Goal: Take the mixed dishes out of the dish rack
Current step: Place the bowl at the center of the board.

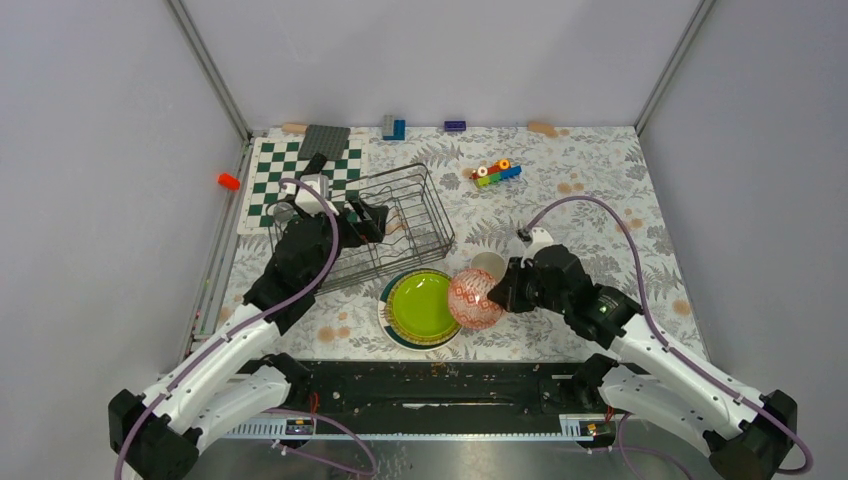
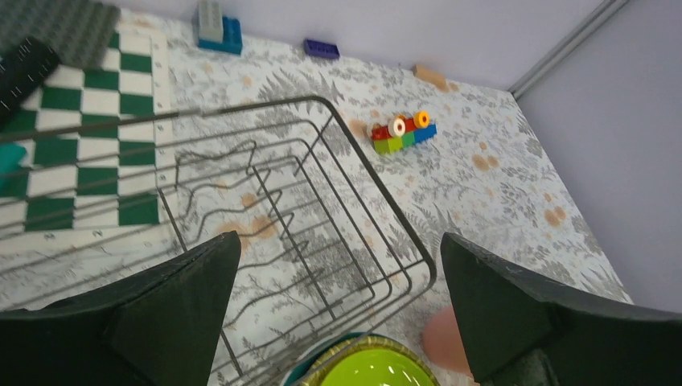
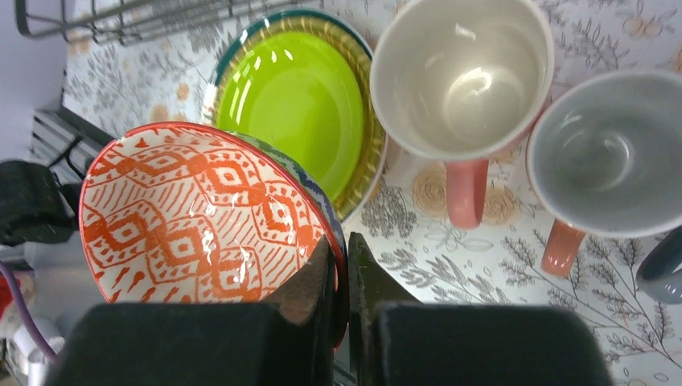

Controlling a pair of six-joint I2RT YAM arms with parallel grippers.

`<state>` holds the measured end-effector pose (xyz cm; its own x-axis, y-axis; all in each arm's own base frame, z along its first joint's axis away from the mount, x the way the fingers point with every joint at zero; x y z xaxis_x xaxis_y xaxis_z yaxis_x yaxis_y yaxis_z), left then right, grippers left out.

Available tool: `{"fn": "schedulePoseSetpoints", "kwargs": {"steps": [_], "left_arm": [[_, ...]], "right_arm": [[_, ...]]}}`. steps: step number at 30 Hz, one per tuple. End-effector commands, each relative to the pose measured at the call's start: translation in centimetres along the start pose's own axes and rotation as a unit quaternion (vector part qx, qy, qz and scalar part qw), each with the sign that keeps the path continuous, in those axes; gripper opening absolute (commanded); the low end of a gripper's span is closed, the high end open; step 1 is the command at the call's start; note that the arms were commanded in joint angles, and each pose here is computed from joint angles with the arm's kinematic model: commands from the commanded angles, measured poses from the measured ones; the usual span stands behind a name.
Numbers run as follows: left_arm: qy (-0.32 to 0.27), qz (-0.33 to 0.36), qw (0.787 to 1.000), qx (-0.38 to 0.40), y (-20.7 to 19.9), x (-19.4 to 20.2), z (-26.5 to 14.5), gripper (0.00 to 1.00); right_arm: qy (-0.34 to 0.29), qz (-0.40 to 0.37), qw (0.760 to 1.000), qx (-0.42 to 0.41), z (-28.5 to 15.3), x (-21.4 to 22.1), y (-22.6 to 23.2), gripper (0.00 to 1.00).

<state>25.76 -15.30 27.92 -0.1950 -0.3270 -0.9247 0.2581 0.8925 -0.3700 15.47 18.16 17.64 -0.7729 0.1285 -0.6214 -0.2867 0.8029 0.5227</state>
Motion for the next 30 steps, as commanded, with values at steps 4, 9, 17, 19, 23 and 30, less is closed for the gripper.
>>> {"fn": "schedulePoseSetpoints", "kwargs": {"steps": [4, 9, 17, 19, 23, 30], "left_arm": [[0.033, -0.066, 0.996, 0.044, -0.5, 1.3, 0.7, 0.99], [0.043, -0.072, 0.996, 0.041, 0.2, 2.0, 1.2, 0.99], [0.033, -0.065, 0.997, 0.037, 0.7, 2.0, 1.1, 0.99], [0.031, -0.063, 0.997, 0.035, 0.9, 2.0, 1.0, 0.99], [0.026, -0.059, 0.997, 0.035, 1.0, 1.9, 1.0, 0.99], [0.031, -0.053, 0.997, 0.038, 0.9, 2.1, 1.2, 0.99]], "right_arm": [[0.072, -0.029, 0.997, -0.024, -0.8, 3.1, -0.5, 0.01], [0.112, -0.023, 0.993, 0.028, -1.0, 5.2, -2.7, 0.04], [0.143, -0.013, 0.987, 0.077, -0.8, 7.4, -5.0, 0.06], [0.147, -0.008, 0.985, 0.089, -0.6, 7.8, -5.5, 0.07], [0.156, -0.007, 0.981, 0.119, -0.2, 8.4, -6.6, 0.09], [0.147, -0.007, 0.979, 0.139, 0.8, 8.7, -7.6, 0.10]]}}
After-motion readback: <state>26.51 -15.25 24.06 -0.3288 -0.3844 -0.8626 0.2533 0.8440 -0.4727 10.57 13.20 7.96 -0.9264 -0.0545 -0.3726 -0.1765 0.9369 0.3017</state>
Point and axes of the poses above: each gripper's point midway between its finger pads, its own z axis out along the fingers, its own y axis along the line the jaws close on, x = y × z, the point moved 4 cm from there along -z, back along the fingers, and after that the axes turned 2 degrees about z, right-handed, at the moved point
